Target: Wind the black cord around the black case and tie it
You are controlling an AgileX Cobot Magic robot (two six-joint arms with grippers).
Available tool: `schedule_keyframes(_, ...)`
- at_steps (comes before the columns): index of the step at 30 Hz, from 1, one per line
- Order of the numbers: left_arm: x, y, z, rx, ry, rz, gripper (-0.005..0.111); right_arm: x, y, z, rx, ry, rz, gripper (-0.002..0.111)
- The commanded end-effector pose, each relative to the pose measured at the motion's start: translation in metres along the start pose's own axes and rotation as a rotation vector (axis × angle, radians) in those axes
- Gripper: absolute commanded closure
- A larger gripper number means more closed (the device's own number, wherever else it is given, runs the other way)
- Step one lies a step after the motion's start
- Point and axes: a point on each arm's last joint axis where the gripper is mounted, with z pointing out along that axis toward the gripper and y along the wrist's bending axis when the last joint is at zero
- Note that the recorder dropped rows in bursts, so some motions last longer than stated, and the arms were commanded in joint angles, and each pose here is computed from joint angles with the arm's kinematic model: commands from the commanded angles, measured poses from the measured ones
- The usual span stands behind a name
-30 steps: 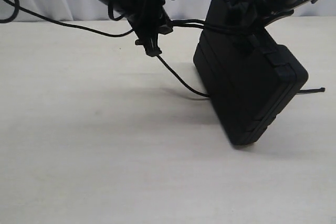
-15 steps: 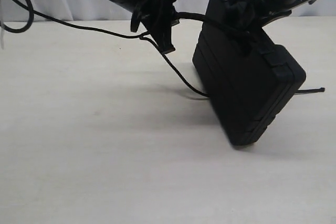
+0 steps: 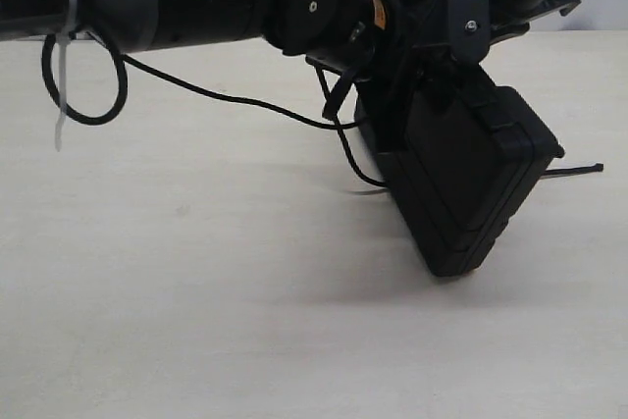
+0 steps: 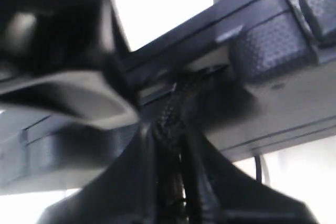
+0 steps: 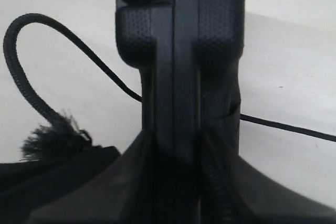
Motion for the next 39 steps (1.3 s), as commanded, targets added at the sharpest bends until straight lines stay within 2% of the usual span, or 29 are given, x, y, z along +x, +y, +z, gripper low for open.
schedule_keyframes(1,0.004,-0.011,0.017,0.038,0.023,-0.009,0.107,0.0,0.008,-0.004,-0.051,-0.012,0.014,0.104)
schedule_keyframes(8,0.0,-0.006,0.008,0.021,0.004,-0.017,0.106,0.0,0.008,-0.004,-0.048,-0.016,0.013,0.104)
schedule_keyframes(10,-0.001,-0.005,0.002,0.023,0.005,-0.017,0.102,0.0,0.008,-0.004,-0.048,-0.016,0.013,0.104)
schedule_keyframes(12,-0.003,-0.003,-0.004,0.02,0.003,-0.017,0.087,0.0,0.007,-0.004,-0.038,-0.016,0.009,0.104)
schedule_keyframes(13,-0.005,-0.001,-0.009,0.018,0.001,-0.016,0.071,0.0,0.007,-0.003,-0.034,-0.015,0.007,0.104)
schedule_keyframes(15,-0.004,-0.001,-0.014,0.032,0.024,0.001,0.053,0.0,0.007,-0.003,-0.034,-0.015,0.007,0.104)
schedule_keyframes(17,0.001,-0.003,-0.015,0.061,0.078,0.042,0.047,0.0,0.007,-0.003,-0.034,-0.015,0.007,0.104)
schedule_keyframes(19,0.007,-0.004,-0.016,0.085,0.137,0.081,0.046,0.0,0.007,-0.003,-0.034,-0.013,0.007,0.104)
schedule_keyframes(24,0.012,-0.006,-0.016,0.115,0.175,0.087,0.046,0.0,0.007,-0.003,-0.035,-0.012,0.009,0.104)
schedule_keyframes(33,0.021,0.001,-0.021,0.047,0.288,0.044,0.046,0.0,0.007,-0.003,-0.032,-0.011,0.007,0.104)
schedule_keyframes(39,0.016,0.007,-0.038,0.021,0.276,0.041,0.046,0.0,0.007,-0.003,-0.032,-0.011,0.007,0.104)
